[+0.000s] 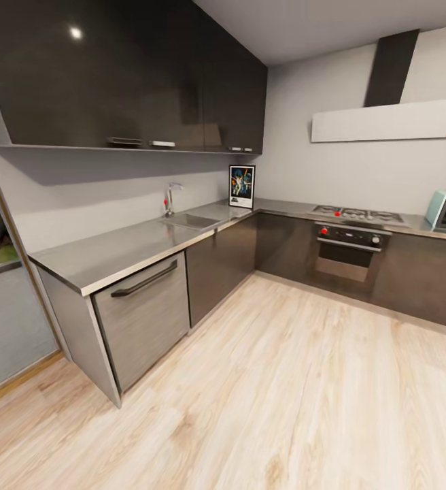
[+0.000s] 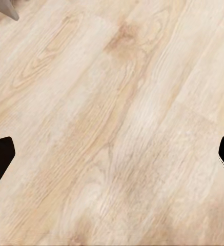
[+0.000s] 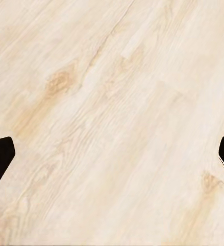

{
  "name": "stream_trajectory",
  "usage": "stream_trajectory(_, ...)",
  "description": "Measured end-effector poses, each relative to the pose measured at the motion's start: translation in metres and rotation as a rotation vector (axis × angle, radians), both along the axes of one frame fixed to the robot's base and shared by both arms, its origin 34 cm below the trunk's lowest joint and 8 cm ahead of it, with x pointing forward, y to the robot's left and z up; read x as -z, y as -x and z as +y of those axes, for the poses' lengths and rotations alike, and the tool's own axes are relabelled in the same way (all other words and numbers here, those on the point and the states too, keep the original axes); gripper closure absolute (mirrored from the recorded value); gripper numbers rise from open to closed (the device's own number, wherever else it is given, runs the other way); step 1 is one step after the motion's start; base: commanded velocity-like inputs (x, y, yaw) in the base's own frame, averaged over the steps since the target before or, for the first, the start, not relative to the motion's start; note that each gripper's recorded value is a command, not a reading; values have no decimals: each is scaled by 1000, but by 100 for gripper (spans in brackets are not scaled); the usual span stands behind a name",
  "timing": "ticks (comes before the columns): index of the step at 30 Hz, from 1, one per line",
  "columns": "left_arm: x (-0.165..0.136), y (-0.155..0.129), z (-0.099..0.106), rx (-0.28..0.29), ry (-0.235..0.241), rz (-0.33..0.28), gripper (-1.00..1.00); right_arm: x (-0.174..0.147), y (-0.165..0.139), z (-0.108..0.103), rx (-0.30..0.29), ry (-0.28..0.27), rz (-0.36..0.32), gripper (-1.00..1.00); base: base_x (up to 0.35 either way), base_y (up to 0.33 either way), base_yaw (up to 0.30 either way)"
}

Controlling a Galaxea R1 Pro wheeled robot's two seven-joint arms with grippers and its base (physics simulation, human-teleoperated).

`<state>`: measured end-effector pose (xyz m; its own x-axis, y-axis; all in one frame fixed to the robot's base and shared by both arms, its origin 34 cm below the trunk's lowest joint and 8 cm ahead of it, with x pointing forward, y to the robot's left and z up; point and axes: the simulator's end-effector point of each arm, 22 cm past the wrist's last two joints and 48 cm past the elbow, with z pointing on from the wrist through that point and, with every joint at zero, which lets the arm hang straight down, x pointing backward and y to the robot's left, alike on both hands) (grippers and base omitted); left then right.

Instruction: Pick up the poster from the kitchen countertop and hang it on one of the wall nails in the kitchen.

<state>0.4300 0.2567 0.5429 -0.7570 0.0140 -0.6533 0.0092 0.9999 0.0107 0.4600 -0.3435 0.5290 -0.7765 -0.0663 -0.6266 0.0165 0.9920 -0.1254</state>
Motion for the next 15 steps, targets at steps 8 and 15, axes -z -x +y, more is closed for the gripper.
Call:
stream_trajectory(8,0,0,1,-2,1,0,-100,-6,-7,0,-4,3,-48,-100,332,-15,0)
stream_trajectory(15,2,3,1,-3,0,8,-100,-15,-18,-1,-5,5,-87,-100,321,-136,0)
